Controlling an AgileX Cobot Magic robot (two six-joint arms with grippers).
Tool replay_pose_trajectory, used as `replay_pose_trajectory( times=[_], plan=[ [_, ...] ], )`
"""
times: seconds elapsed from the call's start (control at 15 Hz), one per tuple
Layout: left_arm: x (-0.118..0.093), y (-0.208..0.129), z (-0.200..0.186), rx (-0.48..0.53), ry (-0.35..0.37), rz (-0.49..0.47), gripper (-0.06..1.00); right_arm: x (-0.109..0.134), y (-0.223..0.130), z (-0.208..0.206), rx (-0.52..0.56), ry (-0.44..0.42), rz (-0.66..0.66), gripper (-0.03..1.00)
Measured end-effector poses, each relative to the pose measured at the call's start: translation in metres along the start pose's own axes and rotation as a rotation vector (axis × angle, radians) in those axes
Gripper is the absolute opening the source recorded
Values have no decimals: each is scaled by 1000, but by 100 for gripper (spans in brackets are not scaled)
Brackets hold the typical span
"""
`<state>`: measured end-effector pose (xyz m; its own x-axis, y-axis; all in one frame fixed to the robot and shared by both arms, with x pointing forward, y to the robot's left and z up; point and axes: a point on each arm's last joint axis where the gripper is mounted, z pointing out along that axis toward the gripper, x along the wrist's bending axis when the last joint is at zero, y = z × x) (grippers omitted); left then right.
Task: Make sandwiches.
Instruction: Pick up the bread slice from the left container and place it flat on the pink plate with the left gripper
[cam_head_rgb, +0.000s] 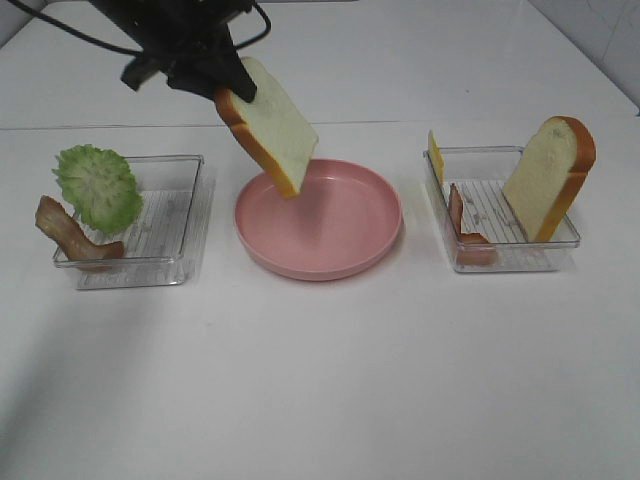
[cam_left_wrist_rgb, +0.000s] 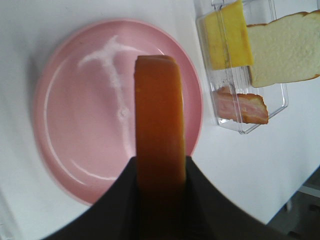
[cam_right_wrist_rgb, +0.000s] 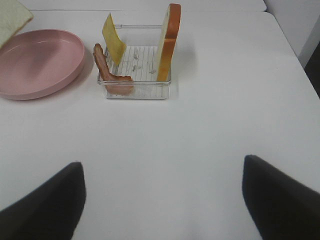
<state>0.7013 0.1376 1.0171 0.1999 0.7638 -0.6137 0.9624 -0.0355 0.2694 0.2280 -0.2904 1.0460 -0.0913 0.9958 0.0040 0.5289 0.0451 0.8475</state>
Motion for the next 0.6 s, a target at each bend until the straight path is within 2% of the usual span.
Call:
replay_pose_trajectory(
  times=[0.2,0.33,0.6],
  plan=[
    [24,-3,50,72,-135,-98,21,0,0,0,0,0,0,81],
    [31,-5,70,78,-213,-120,21,0,0,0,0,0,0,81],
    [31,-9,99,63,-211,-122,21,0,0,0,0,0,-1,81]
  ],
)
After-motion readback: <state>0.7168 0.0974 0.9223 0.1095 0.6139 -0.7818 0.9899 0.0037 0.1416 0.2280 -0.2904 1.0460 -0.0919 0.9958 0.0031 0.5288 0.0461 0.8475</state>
